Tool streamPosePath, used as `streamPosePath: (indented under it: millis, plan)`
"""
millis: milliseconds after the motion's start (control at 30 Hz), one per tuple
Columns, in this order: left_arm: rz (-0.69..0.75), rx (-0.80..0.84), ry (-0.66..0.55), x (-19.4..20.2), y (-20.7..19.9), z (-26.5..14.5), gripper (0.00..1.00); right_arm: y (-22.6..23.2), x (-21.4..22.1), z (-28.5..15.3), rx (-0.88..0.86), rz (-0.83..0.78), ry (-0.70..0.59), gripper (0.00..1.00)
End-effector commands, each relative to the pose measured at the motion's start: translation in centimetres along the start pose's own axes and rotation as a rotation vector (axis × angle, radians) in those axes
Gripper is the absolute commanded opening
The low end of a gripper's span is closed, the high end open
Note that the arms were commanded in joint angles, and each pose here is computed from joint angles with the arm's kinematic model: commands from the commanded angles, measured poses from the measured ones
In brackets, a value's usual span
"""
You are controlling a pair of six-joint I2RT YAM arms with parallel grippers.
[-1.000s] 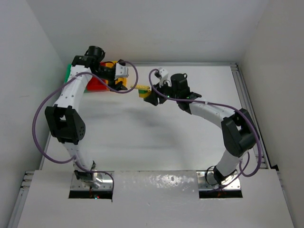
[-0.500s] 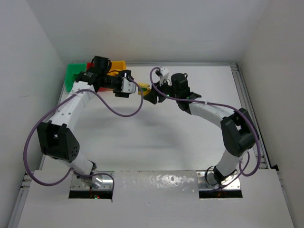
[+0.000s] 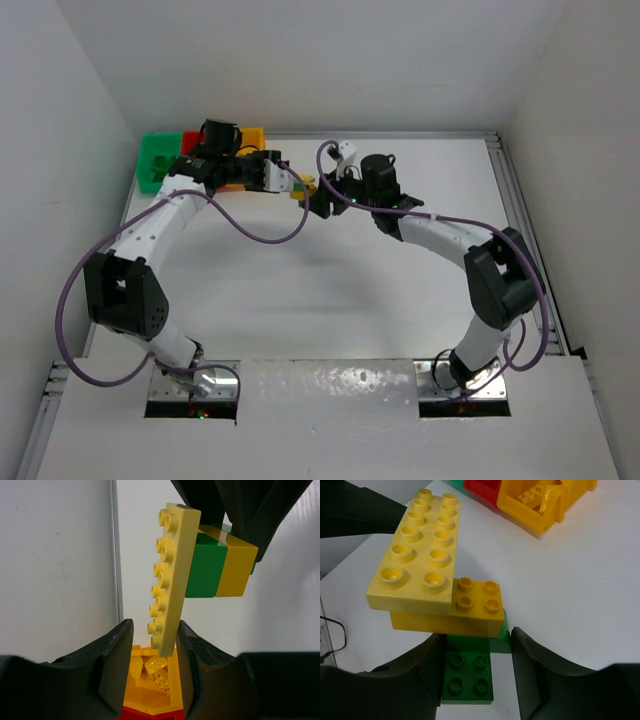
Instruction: Sort the legos into containers by color
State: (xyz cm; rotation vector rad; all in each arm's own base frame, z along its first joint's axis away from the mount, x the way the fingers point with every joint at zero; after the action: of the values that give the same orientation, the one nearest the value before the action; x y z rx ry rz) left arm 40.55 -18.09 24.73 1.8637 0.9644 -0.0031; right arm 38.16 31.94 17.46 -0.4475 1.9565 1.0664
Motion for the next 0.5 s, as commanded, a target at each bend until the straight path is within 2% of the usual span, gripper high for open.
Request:
streamPosePath:
  millis: [0, 33, 200, 467]
  plan:
    - [0.040, -0.023, -0.034, -1.00, 0.70, 0.93, 0.36, 1.33, -1.05, 0.11, -0.054, -0.024, -0.043, 0.00]
    - [0.040, -0.017, -0.038, -1.11, 0.46, 1.20, 0.35, 1.33, -1.05, 0.11, -0.055, -0.023, -0.044, 0.00]
    - [0.021, -0.010, -0.040, -0.96, 0.03, 1.62, 0.05, 1.30, -1.01, 0.04, -0.052, -0.023, -0.045, 0.00]
    - [-0.002, -0.030, -0.041, -0.91, 0.29, 1.73, 0.00, 1.17, -0.67, 0.05, -0.052, -0.021, -0.041, 0.00]
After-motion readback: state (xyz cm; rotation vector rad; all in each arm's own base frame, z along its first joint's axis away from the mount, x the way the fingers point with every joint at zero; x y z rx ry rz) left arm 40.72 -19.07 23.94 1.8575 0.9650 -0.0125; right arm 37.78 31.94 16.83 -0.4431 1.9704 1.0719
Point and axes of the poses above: each gripper's point midway between its finger pads, its own z axis out along the fingers, its own y axis along the line the jaws close on, x = y × z, the point moved 1 cm from there along -z, back along the fingers, and after that the axes turned 14 degrees about z, right-handed, at the moved point
